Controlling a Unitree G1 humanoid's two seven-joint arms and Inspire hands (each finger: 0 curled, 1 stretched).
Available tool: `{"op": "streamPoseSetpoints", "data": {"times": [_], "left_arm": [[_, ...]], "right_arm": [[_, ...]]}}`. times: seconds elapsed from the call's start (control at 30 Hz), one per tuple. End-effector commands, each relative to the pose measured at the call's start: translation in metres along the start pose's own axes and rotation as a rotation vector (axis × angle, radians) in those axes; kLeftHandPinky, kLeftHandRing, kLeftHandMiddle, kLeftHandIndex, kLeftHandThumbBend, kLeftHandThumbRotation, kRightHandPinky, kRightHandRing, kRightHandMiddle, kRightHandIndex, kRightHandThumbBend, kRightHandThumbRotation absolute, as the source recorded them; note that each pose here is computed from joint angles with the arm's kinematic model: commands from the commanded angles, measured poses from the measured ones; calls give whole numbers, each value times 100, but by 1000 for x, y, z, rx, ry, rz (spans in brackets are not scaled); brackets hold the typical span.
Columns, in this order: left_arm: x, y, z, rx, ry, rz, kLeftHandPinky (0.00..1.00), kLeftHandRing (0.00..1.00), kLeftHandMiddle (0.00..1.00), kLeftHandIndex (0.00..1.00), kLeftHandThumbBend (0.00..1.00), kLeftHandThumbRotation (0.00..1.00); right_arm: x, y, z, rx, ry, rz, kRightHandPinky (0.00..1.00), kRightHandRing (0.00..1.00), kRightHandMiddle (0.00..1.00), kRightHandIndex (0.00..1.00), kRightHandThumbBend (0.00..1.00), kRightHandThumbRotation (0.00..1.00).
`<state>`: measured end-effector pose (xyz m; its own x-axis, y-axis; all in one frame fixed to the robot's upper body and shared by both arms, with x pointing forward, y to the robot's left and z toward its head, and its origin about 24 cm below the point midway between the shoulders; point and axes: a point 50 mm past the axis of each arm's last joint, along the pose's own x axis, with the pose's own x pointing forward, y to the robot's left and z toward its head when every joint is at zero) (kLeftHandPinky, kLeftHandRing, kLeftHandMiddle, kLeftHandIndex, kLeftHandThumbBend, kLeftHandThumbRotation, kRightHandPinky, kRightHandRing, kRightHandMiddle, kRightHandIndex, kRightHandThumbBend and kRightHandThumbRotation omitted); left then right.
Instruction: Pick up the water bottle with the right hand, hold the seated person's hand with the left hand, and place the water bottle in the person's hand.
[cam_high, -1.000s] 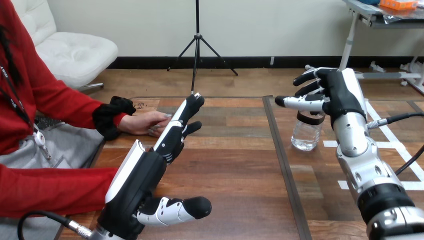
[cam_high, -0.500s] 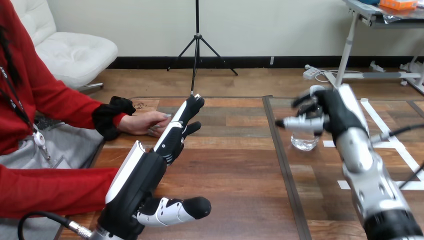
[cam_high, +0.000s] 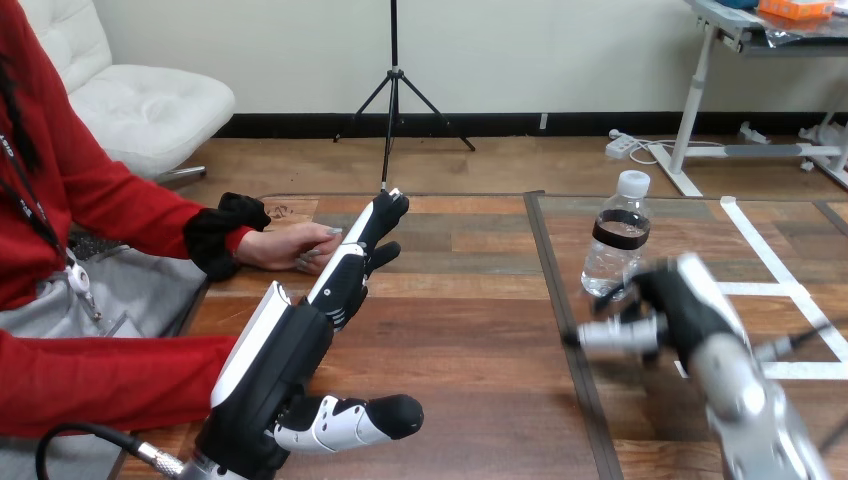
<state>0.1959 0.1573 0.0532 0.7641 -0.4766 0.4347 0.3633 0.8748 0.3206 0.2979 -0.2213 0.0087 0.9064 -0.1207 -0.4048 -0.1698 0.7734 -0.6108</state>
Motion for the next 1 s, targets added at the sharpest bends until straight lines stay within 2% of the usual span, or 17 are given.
{"op": "streamPoseSetpoints", "data": {"times": [0.0, 0.3, 0.67, 0.8, 0.97], "left_arm": [[29, 18, -4, 18, -57, 6, 96, 100, 100, 100, 100, 74], [32, 14, -3, 10, -69, 3, 96, 100, 100, 100, 100, 74], [32, 10, -3, -13, -69, 2, 97, 100, 100, 100, 100, 74], [31, 9, -4, -4, -71, 4, 97, 100, 100, 100, 100, 74], [31, 9, -4, 1, -71, 5, 97, 100, 100, 100, 100, 75]], "right_arm": [[-106, -75, 126, -317, -619, -303, 19, 28, 38, 45, 93, 2], [-96, -84, 131, -261, -657, -418, 28, 37, 46, 50, 91, 8], [-85, -93, 136, -268, -693, -545, 38, 48, 54, 56, 87, 15], [-81, -95, 137, -290, -694, -576, 40, 50, 56, 58, 87, 19], [-77, -98, 140, -276, -697, -606, 43, 53, 58, 59, 86, 24]]}}
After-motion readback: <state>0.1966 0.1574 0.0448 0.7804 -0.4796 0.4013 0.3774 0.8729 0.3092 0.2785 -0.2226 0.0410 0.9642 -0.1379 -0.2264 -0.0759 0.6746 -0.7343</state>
